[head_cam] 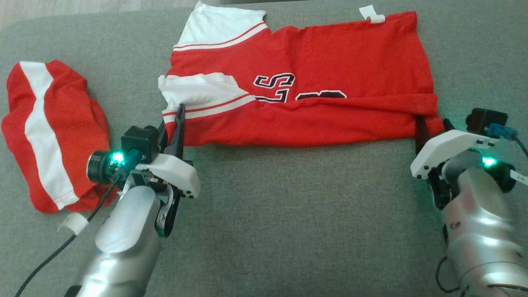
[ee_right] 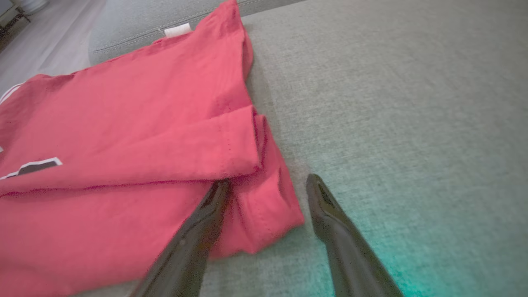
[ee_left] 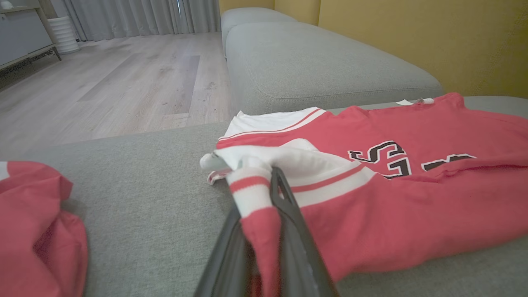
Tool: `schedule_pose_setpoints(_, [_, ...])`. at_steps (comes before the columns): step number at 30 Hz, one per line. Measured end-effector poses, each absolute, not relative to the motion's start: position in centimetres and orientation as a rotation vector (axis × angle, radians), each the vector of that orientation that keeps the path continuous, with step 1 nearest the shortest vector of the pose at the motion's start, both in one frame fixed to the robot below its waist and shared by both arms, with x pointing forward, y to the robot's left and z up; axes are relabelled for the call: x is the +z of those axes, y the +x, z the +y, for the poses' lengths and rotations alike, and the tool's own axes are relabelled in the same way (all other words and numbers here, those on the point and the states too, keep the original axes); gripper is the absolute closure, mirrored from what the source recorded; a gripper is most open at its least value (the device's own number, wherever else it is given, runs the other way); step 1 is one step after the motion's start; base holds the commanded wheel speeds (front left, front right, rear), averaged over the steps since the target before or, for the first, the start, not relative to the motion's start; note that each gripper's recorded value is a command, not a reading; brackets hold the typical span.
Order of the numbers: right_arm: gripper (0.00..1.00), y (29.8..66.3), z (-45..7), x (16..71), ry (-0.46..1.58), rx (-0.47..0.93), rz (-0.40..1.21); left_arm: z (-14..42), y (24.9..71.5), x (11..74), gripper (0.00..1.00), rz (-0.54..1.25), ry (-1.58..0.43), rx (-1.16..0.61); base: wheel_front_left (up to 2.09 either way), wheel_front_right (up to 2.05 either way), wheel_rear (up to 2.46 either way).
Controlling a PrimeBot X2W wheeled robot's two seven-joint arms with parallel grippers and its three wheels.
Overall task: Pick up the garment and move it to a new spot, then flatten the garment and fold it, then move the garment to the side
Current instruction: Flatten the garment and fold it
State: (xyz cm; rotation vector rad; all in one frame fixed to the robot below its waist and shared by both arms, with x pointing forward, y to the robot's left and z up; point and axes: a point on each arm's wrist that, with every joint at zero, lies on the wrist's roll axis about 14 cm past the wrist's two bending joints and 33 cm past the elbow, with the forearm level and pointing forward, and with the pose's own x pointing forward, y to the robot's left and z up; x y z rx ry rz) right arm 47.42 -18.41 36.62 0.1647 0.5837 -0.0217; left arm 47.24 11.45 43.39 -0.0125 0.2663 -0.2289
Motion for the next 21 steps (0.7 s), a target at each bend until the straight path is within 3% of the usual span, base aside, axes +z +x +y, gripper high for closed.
schedule_pose_setpoints(1, [1.00,47.4,-18.4,36.6,0.165,-0.022,0.584,11.4,47.2,43.4,1.00,0.266,-0.013,-0.229,0.00,0.00,0.00])
schedule_pose_setpoints(7, [1.00,46.9,-18.4,37.4,0.135,-0.013,0.538,11.6,46.6,43.6,1.00,0.266,-0.010,-0.228,0.00,0.00,0.00])
schedule_pose_setpoints(15, [1.00,46.1,-19.1,40.2,0.273,-0.070,0.409,11.8,44.8,43.6,1.00,0.267,-0.004,-0.226,0.00,0.00,0.00])
schedule_pose_setpoints(21, [1.00,43.3,-19.6,40.5,0.290,-0.083,0.392,11.5,43.0,44.5,1.00,0.245,-0.009,-0.236,0.00,0.00,0.00])
